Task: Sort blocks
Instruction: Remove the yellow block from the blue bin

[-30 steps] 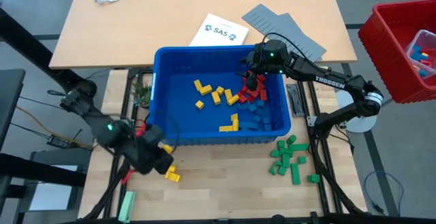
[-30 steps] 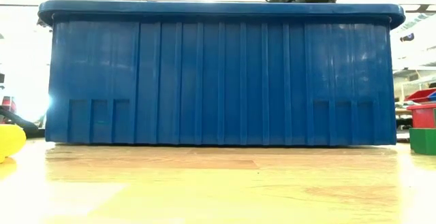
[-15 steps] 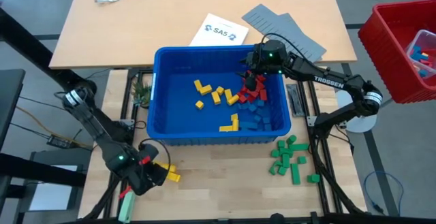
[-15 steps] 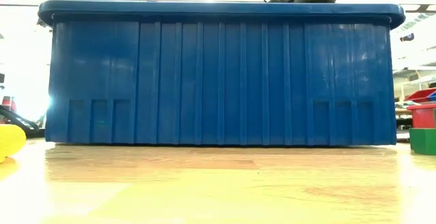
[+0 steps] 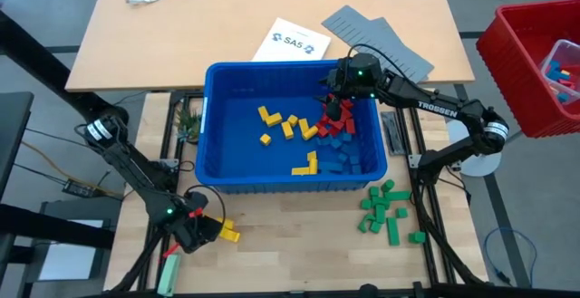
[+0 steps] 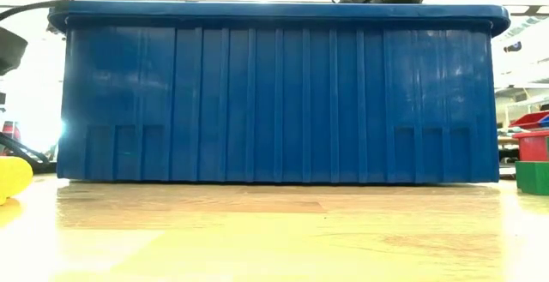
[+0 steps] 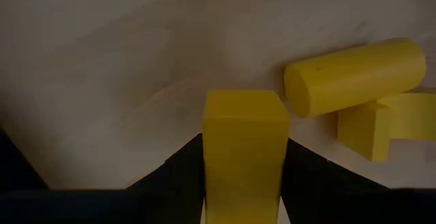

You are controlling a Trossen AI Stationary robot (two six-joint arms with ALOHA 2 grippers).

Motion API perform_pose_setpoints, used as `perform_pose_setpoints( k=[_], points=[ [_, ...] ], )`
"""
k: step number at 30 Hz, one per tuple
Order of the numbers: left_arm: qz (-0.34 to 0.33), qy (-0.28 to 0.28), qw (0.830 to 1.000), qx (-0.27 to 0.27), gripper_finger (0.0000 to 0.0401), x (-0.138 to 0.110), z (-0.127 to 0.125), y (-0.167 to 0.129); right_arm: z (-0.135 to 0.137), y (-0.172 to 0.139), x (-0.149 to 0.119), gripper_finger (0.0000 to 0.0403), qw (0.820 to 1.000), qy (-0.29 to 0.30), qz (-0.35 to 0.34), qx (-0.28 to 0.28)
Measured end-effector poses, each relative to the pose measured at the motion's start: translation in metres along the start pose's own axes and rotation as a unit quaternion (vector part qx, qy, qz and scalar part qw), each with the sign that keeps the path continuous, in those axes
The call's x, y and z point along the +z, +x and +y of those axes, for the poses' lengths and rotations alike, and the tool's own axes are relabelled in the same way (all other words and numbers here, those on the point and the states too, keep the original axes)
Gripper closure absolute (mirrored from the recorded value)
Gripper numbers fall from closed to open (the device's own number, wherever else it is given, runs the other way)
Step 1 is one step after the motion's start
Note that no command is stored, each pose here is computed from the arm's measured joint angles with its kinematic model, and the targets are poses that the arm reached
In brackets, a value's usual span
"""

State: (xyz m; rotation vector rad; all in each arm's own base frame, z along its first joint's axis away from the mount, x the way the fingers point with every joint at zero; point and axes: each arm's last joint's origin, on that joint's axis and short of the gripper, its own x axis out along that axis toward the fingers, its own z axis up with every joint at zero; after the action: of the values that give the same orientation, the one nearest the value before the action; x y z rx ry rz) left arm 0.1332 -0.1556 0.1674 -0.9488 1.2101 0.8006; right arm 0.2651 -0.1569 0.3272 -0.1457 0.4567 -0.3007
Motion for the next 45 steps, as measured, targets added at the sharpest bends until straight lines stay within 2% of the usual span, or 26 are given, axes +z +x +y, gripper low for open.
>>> perform_pose_setpoints(
  k=[7,10,14,19,23,27,30,33,40,43,45],
  points=[
    [0.003,-0.021,1.0,0.004,0.0198,0.001,0.002,-0.002,-0.001,0.0,0.003,0.0165,1.0,-0.003,-0.014,-0.005],
    [0.007,-0.023,1.0,-0.013,0.0179,0.002,0.0,-0.01,-0.002,0.0,0.004,0.0165,1.0,-0.004,-0.023,-0.008],
    [-0.03,-0.02,0.995,-0.09,0.0167,0.005,-0.013,-0.052,-0.002,0.0,0.005,0.0165,1.0,-0.008,-0.025,-0.009],
    [-0.036,-0.036,0.989,-0.14,0.017,0.019,-0.024,-0.127,-0.002,0.0,0.006,0.0165,0.999,-0.037,-0.03,-0.012],
    [-0.132,-0.047,0.965,-0.223,0.0171,0.039,-0.031,-0.185,-0.004,-0.001,0.01,0.0165,0.998,-0.044,-0.052,-0.02],
    [-0.281,-0.02,0.922,-0.266,0.0171,0.066,-0.033,-0.227,-0.004,-0.001,0.012,0.0165,0.997,-0.046,-0.06,-0.022],
    [-0.382,0.0,0.892,-0.243,0.0171,0.088,-0.034,-0.245,-0.004,-0.001,0.012,0.0165,0.997,-0.046,-0.06,-0.023],
    [-0.44,0.015,0.877,-0.191,0.0172,0.112,-0.034,-0.253,-0.004,-0.001,0.012,0.0165,0.997,-0.046,-0.061,-0.023],
    [-0.507,0.092,0.856,-0.052,0.0172,0.173,-0.041,-0.258,-0.004,-0.001,0.012,0.0165,0.997,-0.041,-0.061,-0.022],
    [-0.525,0.131,0.841,-0.015,0.0172,0.203,-0.049,-0.26,-0.004,-0.001,0.012,0.0165,0.997,-0.038,-0.061,-0.022],
    [-0.527,0.151,0.836,-0.008,0.0172,0.226,-0.053,-0.258,-0.004,-0.001,0.012,0.0165,0.997,-0.037,-0.062,-0.022]
  ],
)
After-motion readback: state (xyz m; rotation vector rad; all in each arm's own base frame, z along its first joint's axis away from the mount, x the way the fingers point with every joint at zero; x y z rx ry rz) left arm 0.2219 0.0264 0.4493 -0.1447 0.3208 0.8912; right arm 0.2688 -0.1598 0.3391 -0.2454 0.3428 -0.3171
